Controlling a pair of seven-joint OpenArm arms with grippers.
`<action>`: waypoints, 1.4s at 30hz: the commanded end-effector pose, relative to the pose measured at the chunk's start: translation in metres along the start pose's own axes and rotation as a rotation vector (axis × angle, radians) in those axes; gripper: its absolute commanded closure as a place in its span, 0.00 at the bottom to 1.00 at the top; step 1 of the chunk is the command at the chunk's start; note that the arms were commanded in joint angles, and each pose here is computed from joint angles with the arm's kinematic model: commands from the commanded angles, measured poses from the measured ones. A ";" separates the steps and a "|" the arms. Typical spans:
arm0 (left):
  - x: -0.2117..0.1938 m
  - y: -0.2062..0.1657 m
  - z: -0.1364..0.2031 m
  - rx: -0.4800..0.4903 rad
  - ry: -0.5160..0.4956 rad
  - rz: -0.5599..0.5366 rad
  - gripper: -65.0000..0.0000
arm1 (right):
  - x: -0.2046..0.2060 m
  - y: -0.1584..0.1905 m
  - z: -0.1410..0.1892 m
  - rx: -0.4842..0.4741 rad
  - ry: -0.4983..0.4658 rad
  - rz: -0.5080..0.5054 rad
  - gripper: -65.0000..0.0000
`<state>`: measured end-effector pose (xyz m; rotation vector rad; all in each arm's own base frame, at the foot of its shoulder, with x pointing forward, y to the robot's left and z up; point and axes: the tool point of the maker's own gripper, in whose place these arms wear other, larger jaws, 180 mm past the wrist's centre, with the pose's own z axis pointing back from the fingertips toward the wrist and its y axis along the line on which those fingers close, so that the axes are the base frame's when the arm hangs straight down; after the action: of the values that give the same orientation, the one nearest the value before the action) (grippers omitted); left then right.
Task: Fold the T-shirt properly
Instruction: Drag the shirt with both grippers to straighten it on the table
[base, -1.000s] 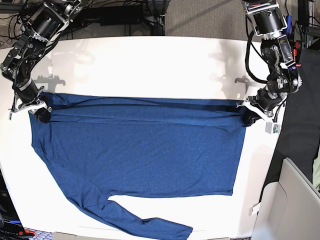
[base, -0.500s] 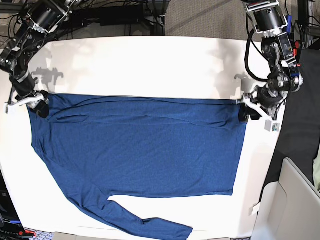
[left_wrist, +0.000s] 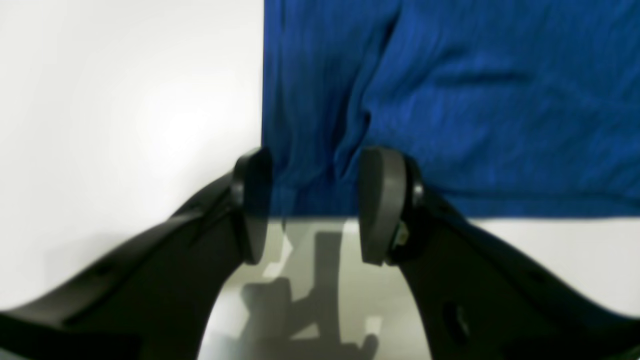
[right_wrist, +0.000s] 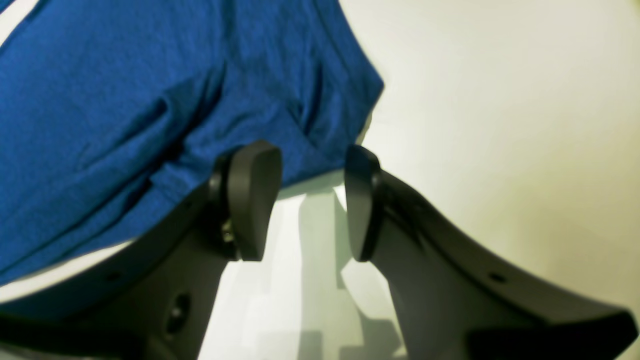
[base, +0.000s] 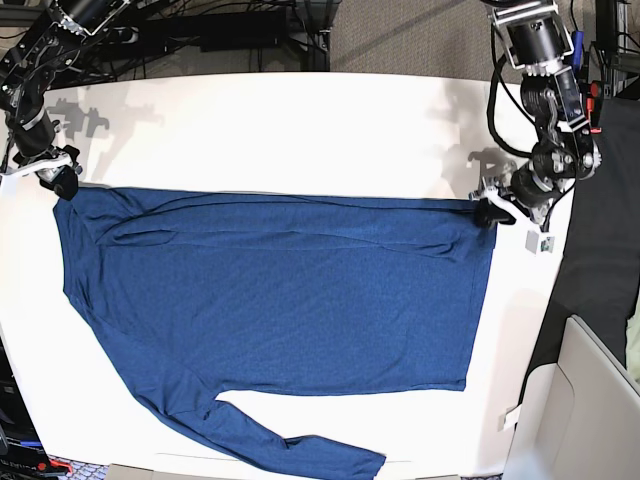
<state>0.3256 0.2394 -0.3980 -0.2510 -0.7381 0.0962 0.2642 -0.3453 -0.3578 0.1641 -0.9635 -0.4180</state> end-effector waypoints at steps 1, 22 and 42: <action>0.015 0.002 0.001 -0.001 -0.038 -0.006 0.57 | 0.022 0.002 0.003 0.014 -0.066 0.021 0.60; -0.011 0.008 -0.017 -0.016 0.044 0.064 0.82 | 0.019 0.004 -0.007 0.027 -0.056 -0.019 0.60; -0.018 0.007 -0.016 -0.017 0.095 0.060 0.97 | 0.004 0.009 -0.056 0.030 0.016 -0.246 0.82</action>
<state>0.3308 0.2381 -0.4170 -0.3144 -0.6937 0.1524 0.3108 -0.3387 -0.3900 0.3217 -0.9329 -0.6468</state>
